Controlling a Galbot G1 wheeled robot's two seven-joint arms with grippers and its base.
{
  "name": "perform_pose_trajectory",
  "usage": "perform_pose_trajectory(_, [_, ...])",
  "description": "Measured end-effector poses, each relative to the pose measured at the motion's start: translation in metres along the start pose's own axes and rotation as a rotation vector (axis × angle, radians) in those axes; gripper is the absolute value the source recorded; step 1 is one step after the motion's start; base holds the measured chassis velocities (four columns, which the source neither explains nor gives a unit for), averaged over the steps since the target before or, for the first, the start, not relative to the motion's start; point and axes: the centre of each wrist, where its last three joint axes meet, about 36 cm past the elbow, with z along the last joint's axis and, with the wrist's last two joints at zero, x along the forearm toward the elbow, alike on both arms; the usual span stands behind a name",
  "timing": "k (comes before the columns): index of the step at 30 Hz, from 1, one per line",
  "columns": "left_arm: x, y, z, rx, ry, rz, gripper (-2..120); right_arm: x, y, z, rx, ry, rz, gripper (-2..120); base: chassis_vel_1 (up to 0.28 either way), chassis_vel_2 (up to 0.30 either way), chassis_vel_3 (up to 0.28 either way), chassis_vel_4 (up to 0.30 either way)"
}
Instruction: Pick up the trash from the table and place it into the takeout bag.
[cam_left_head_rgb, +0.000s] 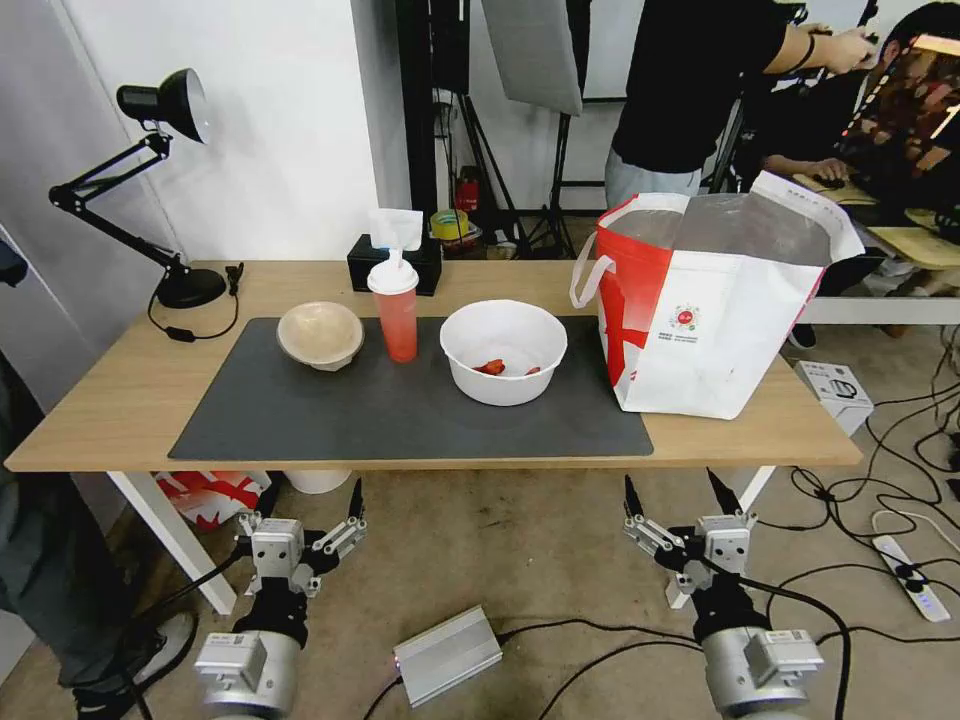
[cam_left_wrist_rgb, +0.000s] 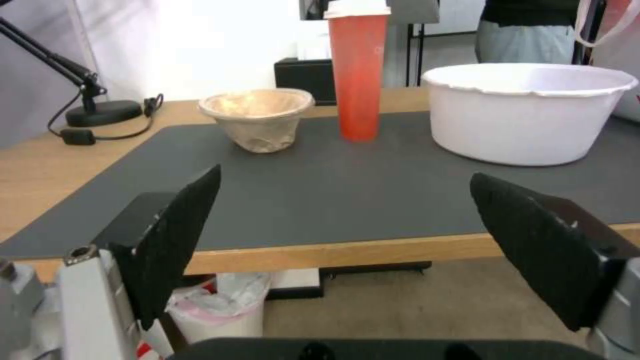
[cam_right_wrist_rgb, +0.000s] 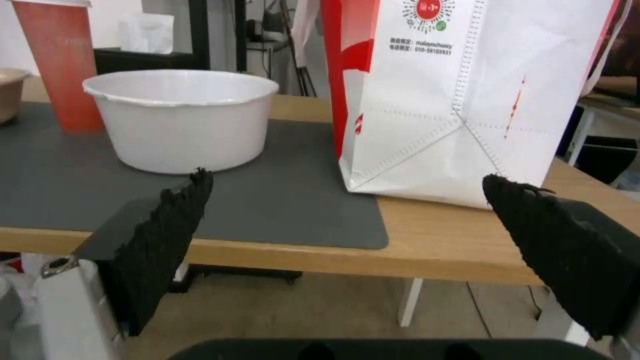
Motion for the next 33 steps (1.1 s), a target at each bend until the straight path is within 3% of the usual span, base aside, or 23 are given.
perform_pose_trajectory(27, [0.000, 0.000, 0.000, 0.000, 0.000, -0.001, 100, 0.000, -0.001, 0.000, 0.002, 0.000, -0.003, 100, 0.000, 0.000, 0.000, 0.000])
perform_pose_trajectory(33, [0.001, -0.004, -0.010, 0.028, 0.014, -0.042, 100, -0.003, -0.009, -0.004, 0.016, 0.006, -0.032, 100, 0.000, 0.000, 0.000, 0.000])
